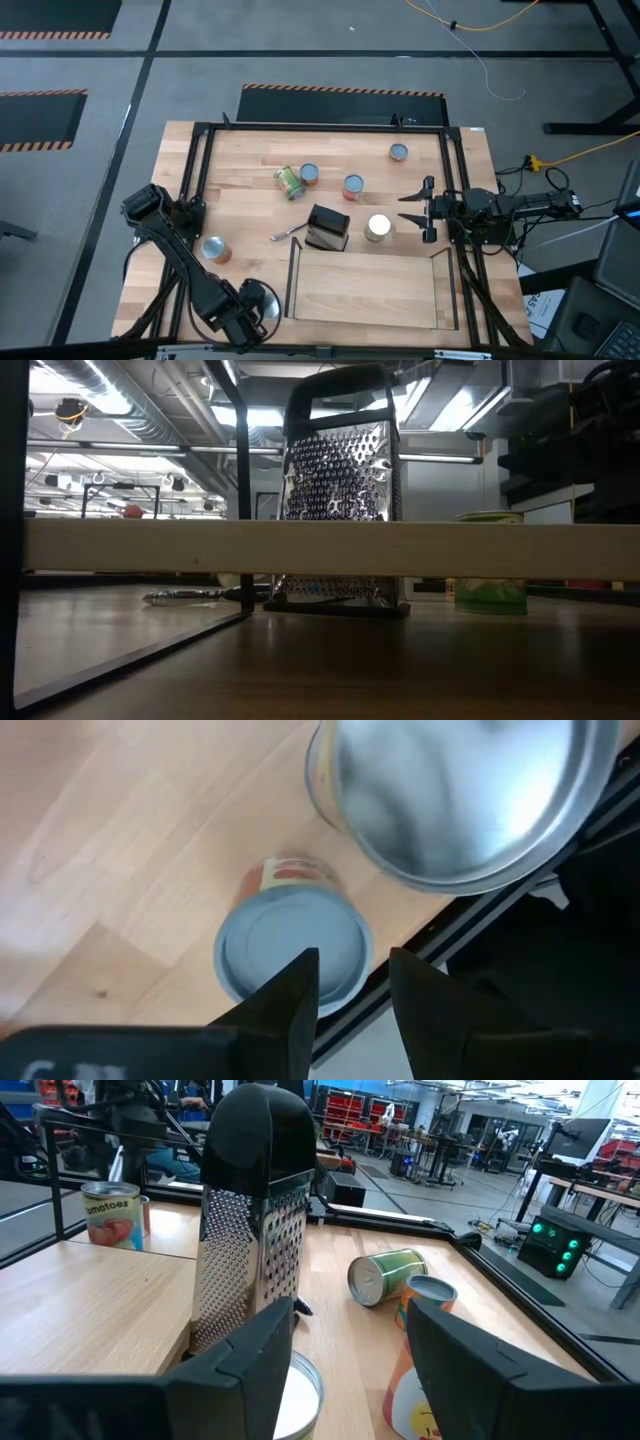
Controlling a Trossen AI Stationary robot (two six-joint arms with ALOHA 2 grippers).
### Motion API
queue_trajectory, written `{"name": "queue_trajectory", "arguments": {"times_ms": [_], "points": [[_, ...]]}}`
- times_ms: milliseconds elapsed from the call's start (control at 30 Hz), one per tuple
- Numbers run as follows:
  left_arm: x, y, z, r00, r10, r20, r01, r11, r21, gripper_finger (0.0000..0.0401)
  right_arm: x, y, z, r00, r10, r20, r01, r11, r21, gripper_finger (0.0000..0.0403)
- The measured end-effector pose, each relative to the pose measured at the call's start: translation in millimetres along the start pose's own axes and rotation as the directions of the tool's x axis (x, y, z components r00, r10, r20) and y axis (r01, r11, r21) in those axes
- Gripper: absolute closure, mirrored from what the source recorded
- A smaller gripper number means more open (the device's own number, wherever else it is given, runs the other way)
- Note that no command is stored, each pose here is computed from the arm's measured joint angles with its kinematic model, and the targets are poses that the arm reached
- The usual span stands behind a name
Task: Pick and place cans onto a shelf
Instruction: Put the canned diced tomatoes on the shelf
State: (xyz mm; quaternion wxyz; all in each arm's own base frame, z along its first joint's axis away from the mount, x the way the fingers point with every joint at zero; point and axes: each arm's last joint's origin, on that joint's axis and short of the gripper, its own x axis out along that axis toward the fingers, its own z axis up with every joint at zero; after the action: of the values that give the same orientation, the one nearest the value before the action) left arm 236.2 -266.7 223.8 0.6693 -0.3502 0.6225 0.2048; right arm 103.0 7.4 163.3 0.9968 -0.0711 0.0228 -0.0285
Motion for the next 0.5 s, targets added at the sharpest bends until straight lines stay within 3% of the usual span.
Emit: {"name": "queue_trajectory", "arguments": {"times_ms": [500], "points": [[20, -4, -6, 1.0, 0.026, -0.016, -0.025, 0.999, 0.026, 0.0284, 0, 0, 0, 1.0, 0.0, 0.0, 0.0, 1.0, 0.0, 0.0203]]}}
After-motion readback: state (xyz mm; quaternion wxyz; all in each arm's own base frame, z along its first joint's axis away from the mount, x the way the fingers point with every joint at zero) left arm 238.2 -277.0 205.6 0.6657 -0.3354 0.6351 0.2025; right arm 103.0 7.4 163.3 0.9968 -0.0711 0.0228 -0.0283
